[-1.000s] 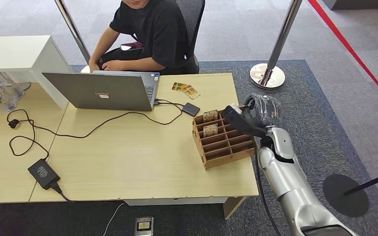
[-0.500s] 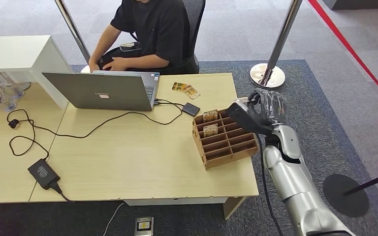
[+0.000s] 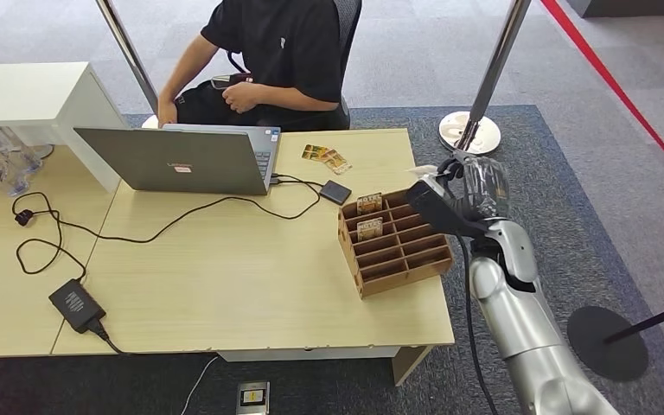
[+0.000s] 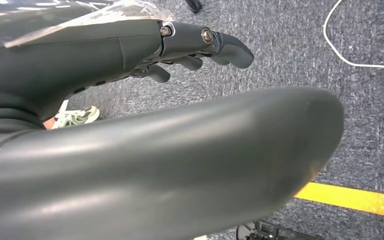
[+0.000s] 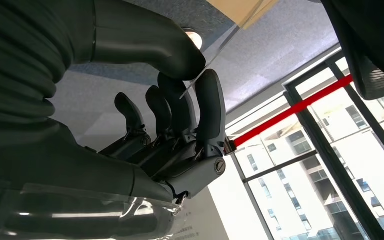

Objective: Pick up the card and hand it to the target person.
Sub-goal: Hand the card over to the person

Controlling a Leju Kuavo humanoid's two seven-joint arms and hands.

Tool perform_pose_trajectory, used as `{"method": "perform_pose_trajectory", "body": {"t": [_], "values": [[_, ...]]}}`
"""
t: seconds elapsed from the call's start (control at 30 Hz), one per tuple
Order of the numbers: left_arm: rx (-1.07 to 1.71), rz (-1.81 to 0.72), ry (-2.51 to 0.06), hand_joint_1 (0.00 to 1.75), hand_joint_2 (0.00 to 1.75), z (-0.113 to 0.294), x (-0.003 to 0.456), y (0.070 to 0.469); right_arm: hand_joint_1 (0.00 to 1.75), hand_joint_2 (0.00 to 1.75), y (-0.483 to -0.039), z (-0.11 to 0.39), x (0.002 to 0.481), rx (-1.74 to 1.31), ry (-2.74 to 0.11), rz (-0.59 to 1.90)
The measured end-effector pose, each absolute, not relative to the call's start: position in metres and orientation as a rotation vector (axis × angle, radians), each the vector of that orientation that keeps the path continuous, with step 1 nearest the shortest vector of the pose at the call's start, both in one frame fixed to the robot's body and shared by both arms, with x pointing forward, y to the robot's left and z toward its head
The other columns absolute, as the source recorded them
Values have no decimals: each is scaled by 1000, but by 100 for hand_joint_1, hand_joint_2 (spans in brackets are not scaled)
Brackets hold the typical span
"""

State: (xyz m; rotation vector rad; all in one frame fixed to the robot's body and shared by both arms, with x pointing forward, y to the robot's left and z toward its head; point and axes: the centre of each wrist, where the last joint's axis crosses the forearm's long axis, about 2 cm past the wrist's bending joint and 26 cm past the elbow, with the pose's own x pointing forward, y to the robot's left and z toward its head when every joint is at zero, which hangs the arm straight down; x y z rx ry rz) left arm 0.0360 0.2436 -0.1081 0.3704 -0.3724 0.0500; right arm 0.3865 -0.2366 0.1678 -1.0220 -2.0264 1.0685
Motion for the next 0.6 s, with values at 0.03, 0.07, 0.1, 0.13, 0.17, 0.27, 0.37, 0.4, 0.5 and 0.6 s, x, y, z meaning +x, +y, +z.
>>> {"method": "perform_pose_trajectory", "body": {"t": [0.03, 0.07, 0.1, 0.13, 0.17, 0.27, 0.37, 0.4, 0.5, 0.6], "values": [[370, 49, -374, 0, 0, -108, 36, 244, 143, 175, -235, 169, 387, -1020, -2030, 1066], [370, 48, -375, 0, 0, -108, 36, 244, 144, 175, -234, 169, 388, -1019, -2033, 1064], [370, 46, -376, 0, 0, -108, 36, 244, 145, 175, -233, 170, 389, -1017, -2036, 1061], [369, 44, -377, 0, 0, -108, 36, 244, 146, 175, -231, 171, 390, -1015, -2038, 1057], [368, 41, -378, 0, 0, -108, 37, 244, 146, 175, -229, 171, 391, -1013, -2042, 1053], [367, 29, -383, 0, 0, -108, 37, 245, 146, 175, -222, 174, 395, -1007, -2054, 1040], [366, 15, -387, 0, 0, -108, 38, 245, 145, 175, -214, 177, 399, -1000, -2064, 1030], [365, 12, -387, 0, 0, -108, 39, 246, 145, 175, -211, 177, 400, -997, -2068, 1027], [362, 3, -388, 0, 0, -108, 39, 246, 145, 175, -202, 179, 403, -985, -2074, 1019], [361, -1, -386, 0, 0, -108, 40, 247, 144, 175, -193, 182, 405, -972, -2083, 1017]]}}
